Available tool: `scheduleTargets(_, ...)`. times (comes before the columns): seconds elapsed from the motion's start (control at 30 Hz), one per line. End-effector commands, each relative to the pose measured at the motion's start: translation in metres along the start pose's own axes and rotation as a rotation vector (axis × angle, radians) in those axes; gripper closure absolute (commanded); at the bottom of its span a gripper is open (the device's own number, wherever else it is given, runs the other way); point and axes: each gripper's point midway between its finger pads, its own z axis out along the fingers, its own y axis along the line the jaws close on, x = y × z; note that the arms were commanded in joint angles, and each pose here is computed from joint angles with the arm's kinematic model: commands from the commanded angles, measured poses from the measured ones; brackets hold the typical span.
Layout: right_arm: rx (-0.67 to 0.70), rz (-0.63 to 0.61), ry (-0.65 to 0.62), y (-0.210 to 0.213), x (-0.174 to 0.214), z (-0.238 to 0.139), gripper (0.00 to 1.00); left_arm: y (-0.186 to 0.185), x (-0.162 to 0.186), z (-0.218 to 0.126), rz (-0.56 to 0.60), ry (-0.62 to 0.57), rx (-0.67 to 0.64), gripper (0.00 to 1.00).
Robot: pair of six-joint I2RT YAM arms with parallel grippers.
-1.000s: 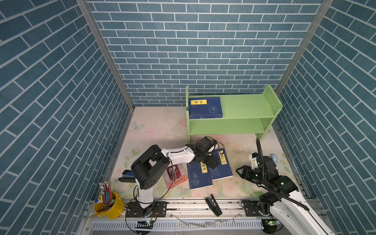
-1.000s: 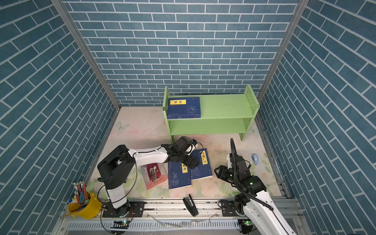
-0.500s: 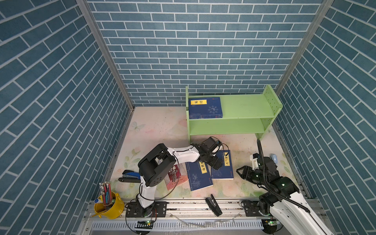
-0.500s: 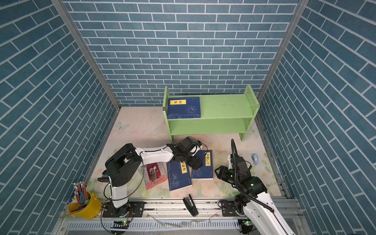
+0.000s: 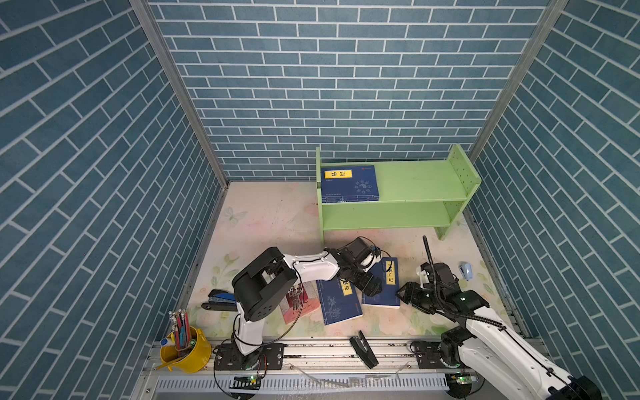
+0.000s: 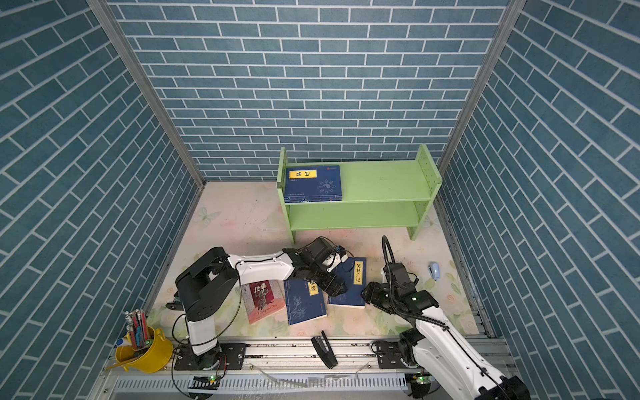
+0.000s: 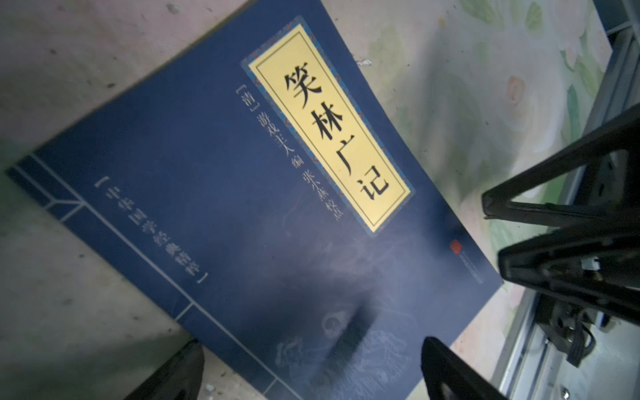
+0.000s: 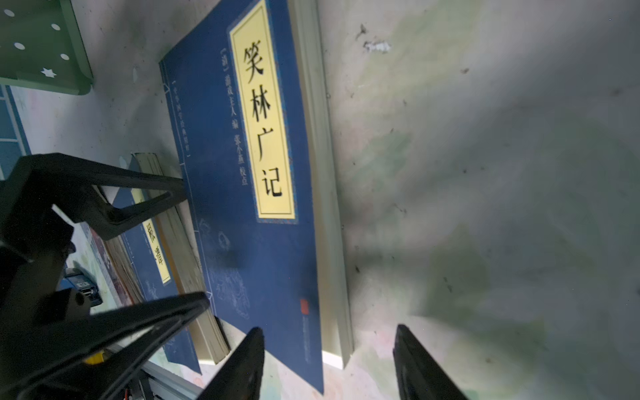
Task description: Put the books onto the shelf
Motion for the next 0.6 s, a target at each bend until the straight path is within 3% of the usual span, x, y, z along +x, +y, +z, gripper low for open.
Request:
scheduleTargets(0.0, -0.032, 0.003, 0.018, 0.005, -0.002, 0.008, 0.4, -0.013, 0.029, 0.009, -0.033, 0.088, 0.075, 0.01)
scheduleTargets(0.2, -0.034, 0.008, 0.05, 0.003, 0.001, 0.017, 0.45, -0.017, 0.03, 0.014, -0.037, 0.102, 0.102, 0.01)
scheduleTargets(0.37, -0.137, -0.004, 0.035, 0.024, -0.003, 0.011, 0.57, -0.018, 0.032, 0.018, -0.043, 0.113, 0.116, 0.02)
scheduleTargets(0.57, -0.219, -0.029, 0.007, 0.042, -0.006, -0.004, 0.78, -0.019, 0.031, 0.015, -0.037, 0.104, 0.118, 0.02)
